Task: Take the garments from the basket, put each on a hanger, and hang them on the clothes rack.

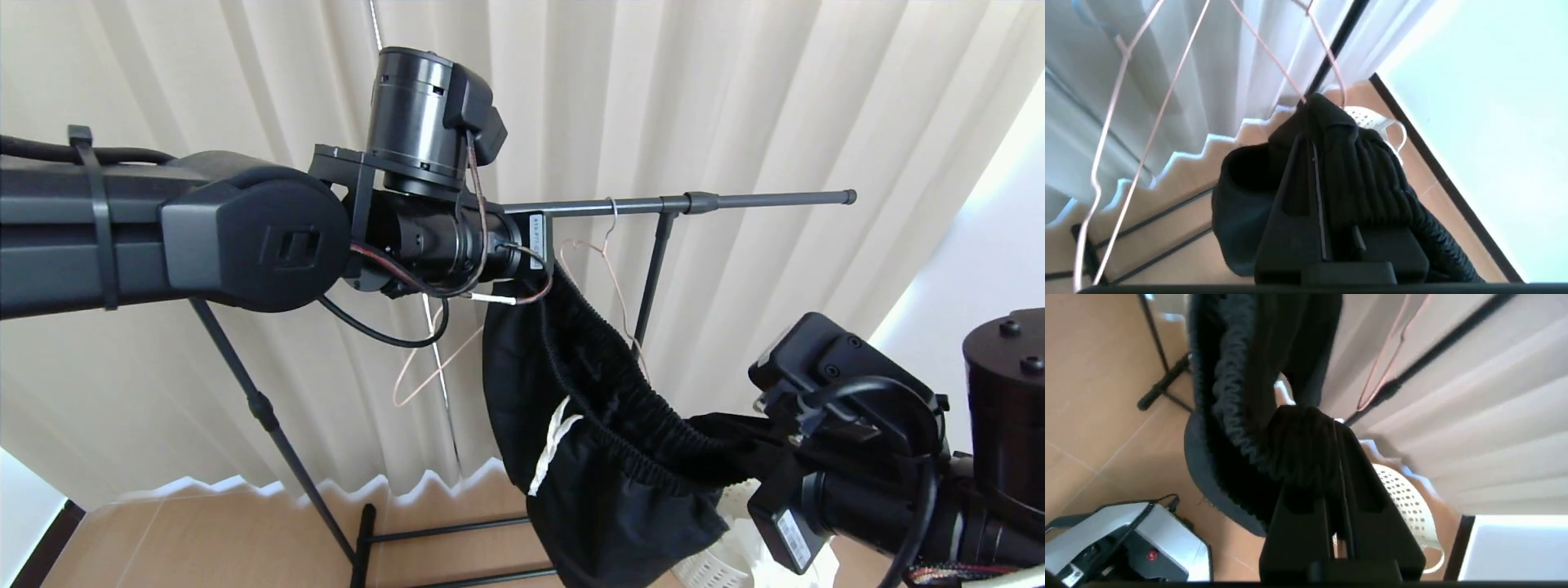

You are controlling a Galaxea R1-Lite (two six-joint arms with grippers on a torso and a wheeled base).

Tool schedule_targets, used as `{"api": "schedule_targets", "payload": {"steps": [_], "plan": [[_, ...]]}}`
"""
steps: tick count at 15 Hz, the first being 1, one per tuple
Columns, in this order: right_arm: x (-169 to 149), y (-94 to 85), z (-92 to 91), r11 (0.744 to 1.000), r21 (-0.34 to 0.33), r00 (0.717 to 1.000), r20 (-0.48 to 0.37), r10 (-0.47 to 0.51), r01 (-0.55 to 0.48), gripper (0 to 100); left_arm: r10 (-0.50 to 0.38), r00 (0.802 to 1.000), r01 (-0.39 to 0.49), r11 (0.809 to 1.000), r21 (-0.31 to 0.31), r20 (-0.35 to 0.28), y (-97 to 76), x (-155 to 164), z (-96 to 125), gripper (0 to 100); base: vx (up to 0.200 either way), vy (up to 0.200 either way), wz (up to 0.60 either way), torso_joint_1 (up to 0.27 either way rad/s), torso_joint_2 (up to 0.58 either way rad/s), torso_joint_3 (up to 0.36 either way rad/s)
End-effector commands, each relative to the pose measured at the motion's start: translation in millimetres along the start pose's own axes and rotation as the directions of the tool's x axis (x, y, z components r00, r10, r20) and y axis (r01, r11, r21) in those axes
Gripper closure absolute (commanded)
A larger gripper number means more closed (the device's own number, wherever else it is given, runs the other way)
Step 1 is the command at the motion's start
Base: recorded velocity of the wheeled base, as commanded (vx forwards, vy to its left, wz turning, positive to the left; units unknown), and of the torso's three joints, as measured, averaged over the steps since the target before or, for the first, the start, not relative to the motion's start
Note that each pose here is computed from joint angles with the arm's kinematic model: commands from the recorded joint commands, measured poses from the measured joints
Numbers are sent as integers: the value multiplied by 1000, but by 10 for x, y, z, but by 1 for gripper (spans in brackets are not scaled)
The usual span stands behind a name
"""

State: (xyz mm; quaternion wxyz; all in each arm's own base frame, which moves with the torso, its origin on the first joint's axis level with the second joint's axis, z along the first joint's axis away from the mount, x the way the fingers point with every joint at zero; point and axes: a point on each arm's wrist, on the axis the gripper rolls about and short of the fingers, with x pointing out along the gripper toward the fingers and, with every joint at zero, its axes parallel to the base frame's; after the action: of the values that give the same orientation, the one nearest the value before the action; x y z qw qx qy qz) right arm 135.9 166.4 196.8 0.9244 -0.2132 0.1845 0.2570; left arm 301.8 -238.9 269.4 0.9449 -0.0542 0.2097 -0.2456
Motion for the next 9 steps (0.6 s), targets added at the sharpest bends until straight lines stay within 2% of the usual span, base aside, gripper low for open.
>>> {"api": "schedule_targets", "payload": {"steps": [1, 3, 5, 6, 9], "plan": [[18, 270, -11, 995, -39, 996, -6, 93, -94, 100, -3, 1000, 3, 1000, -9, 21, 24, 149, 68, 100, 0, 0, 0, 0, 0, 0], [92, 458, 29, 991, 2, 991, -9, 137, -137, 100, -9, 999, 9, 1000, -12, 48, 12, 204, 138, 100, 0, 0, 0, 0, 0, 0], [143, 566, 91, 988, 48, 989, 2, 148, -148, 100, -16, 998, 17, 1000, -13, 64, -1, 227, 177, 100, 0, 0, 0, 0, 0, 0], [199, 670, 180, 985, 109, 991, 19, 130, -131, 100, -52, 995, 53, 998, -13, 79, -17, 204, 239, 100, 0, 0, 0, 0, 0, 0], [271, 772, 377, 963, 237, 991, 62, 117, -128, 100, -93, 992, 94, 995, -12, 91, -37, 178, 291, 100, 0, 0, 0, 0, 0, 0]]}}
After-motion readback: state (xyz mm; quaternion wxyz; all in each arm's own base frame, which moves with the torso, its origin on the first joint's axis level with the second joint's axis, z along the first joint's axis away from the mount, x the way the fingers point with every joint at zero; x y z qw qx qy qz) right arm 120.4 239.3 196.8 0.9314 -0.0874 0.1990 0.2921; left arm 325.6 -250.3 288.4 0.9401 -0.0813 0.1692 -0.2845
